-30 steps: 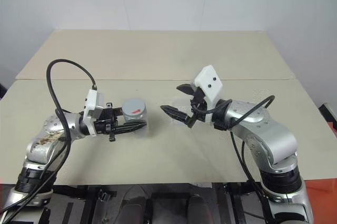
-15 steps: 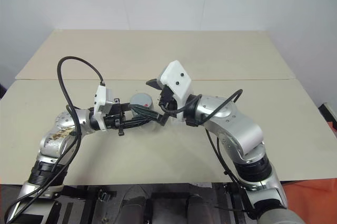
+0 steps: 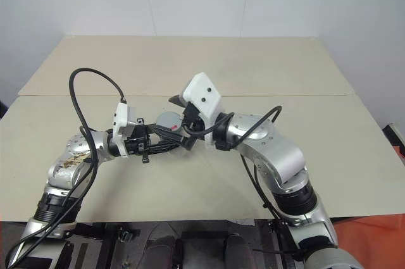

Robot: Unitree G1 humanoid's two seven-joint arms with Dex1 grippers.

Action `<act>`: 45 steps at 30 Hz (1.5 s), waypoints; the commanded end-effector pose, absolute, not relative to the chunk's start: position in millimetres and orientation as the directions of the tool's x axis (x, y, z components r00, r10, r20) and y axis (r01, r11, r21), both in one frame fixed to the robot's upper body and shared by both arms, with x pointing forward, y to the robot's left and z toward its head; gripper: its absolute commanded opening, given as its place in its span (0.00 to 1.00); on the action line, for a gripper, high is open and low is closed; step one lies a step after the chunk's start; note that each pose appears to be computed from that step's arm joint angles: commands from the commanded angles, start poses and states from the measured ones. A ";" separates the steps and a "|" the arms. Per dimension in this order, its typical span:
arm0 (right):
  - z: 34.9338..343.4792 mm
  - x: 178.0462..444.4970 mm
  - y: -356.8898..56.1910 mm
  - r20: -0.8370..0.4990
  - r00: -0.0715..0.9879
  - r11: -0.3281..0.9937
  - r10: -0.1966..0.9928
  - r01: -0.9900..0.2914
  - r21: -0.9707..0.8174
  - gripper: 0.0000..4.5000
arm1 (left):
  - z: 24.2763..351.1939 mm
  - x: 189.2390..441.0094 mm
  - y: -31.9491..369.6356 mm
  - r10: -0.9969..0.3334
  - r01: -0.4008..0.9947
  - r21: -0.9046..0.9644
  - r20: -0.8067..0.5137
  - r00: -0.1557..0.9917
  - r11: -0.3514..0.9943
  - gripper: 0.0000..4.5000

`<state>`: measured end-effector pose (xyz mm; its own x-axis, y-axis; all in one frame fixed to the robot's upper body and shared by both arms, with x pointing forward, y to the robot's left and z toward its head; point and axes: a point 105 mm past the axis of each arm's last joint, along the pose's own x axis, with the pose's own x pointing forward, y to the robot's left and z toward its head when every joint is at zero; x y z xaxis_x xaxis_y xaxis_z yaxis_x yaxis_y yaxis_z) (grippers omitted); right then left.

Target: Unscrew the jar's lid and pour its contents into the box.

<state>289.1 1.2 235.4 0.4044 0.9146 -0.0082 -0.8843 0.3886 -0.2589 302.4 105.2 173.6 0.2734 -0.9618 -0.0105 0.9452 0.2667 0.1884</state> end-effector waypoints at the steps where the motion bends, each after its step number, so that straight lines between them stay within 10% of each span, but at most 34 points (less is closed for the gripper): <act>1: 246.4 289.9 3.4 0.030 0.409 0.400 0.912 -0.870 -0.287 0.99 | 187.7 300.6 103.5 -0.966 0.935 0.251 0.009 0.257 0.251 0.42; 27: 240.0 308.7 -67.9 0.009 0.620 0.605 0.785 -0.763 -0.226 0.99 | 184.0 297.3 115.5 -0.965 0.938 0.245 -0.025 0.259 0.246 0.42; 45: 249.3 273.2 -47.2 0.034 0.444 0.438 0.895 -0.864 -0.249 0.99 | 184.1 306.4 108.3 -0.957 0.926 0.252 0.004 0.291 0.283 0.42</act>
<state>285.7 -57.3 234.3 0.5004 0.8657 -0.0120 -0.8512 0.4893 -0.1896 305.7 112.3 173.9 0.2994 -0.9539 -0.0185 0.9344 0.2892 0.2081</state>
